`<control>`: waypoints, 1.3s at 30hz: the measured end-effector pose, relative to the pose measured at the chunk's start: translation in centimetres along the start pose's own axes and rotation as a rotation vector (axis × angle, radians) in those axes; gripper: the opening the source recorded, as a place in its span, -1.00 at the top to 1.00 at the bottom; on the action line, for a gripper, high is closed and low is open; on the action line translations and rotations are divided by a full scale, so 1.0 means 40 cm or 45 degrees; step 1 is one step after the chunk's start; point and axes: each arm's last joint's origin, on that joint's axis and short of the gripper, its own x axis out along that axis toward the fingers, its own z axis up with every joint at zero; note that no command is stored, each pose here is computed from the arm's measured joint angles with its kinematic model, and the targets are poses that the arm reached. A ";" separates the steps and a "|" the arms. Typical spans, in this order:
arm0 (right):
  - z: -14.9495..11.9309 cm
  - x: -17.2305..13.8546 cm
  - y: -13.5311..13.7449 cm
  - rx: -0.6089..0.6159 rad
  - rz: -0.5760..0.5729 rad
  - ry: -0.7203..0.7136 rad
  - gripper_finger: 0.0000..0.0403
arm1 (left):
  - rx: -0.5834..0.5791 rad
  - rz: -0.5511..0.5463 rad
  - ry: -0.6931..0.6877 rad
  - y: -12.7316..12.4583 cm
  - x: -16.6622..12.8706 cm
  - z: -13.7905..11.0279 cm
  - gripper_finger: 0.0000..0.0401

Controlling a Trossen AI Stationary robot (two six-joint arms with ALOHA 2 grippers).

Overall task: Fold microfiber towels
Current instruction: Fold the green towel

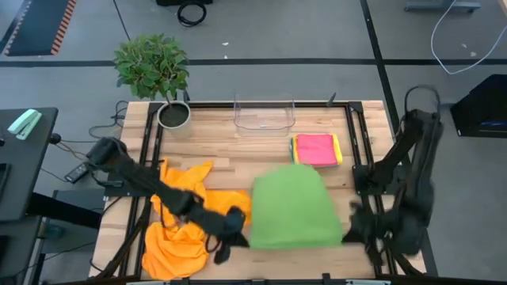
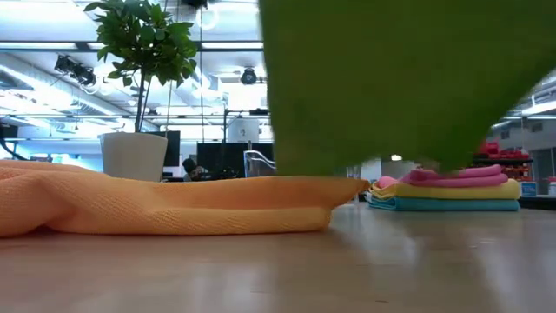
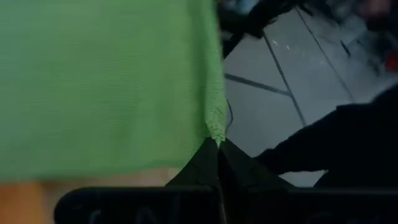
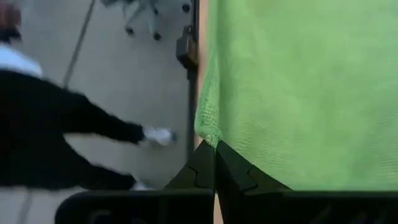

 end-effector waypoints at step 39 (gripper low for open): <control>-0.122 0.260 -0.298 0.711 -0.861 -0.054 0.94 | -0.494 0.656 -0.087 0.275 0.012 -0.009 0.87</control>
